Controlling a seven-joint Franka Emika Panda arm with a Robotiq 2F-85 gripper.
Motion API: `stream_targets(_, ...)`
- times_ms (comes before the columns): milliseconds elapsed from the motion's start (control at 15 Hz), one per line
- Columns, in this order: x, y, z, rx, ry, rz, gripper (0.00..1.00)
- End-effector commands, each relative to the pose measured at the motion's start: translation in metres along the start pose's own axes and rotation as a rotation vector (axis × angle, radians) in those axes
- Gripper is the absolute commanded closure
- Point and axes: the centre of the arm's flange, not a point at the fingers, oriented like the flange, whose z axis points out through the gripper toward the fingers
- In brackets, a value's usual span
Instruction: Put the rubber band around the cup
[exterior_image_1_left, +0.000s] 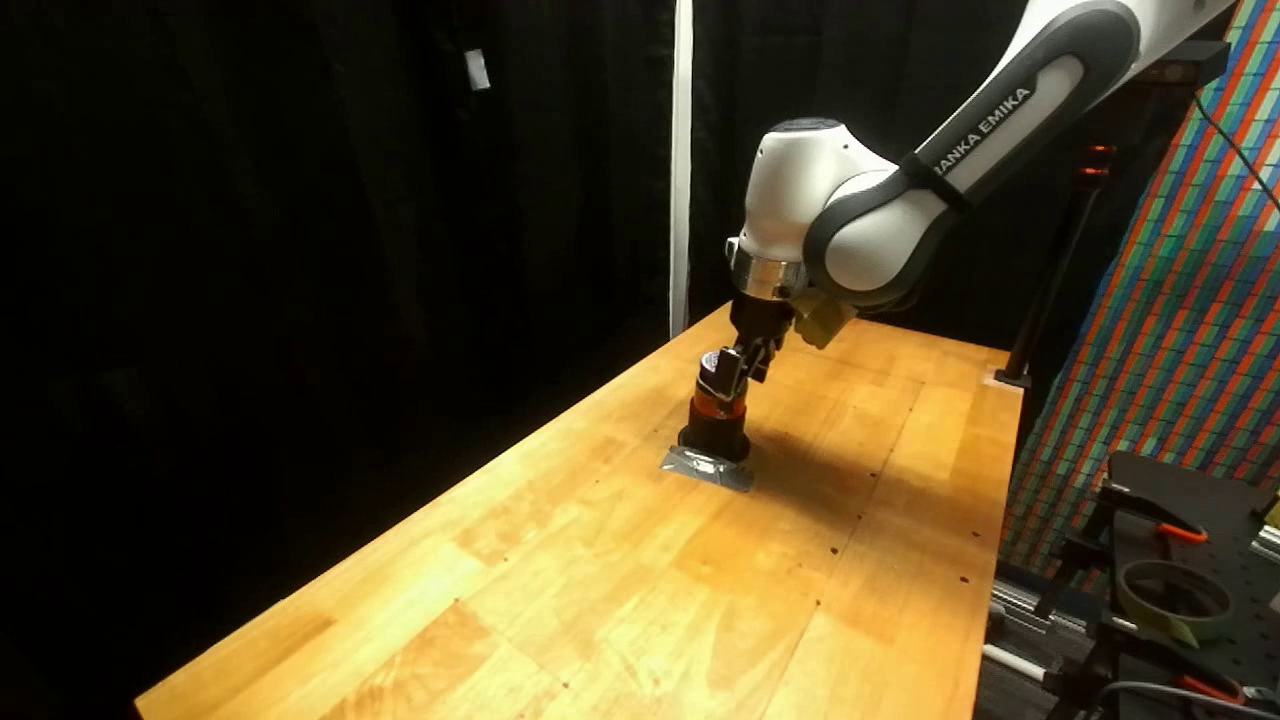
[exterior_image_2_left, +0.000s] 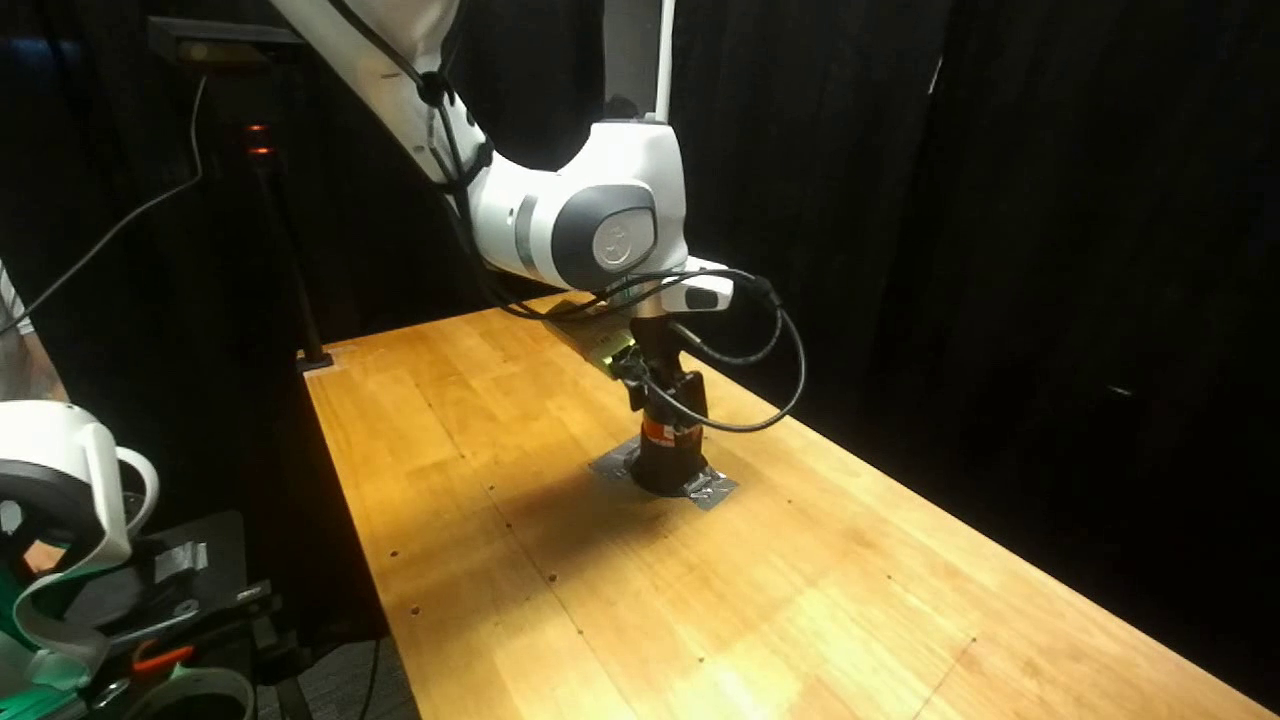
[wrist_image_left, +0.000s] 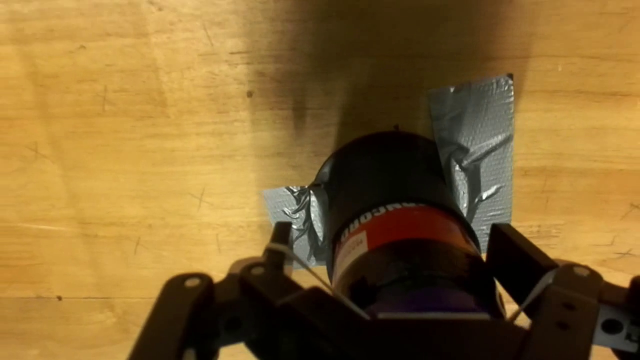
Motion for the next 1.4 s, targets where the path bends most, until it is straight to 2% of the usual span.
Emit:
stream_targets(0,-0.032,0.02,-0.015,0.032,-0.03,0.004,0.0)
stream_targets(267,-0.045,0.032,-0.013,0.048,-0.041,0.017,0.0)
stream_targets(333,-0.047,0.034,-0.013,0.048,-0.033,0.019,0.25)
stream_targets(400,-0.05,0.033,-0.013,0.047,-0.024,0.019,0.26)
stream_targets(600,-0.061,0.03,-0.014,0.044,0.034,0.016,0.51)
stream_targets(1000,-0.09,0.022,-0.02,0.05,0.244,-0.015,0.95)
stream_targets(1067,-0.096,0.02,-0.018,0.043,0.276,-0.025,1.0)
stream_targets(1333,-0.113,0.019,-0.016,0.024,0.388,-0.06,1.0)
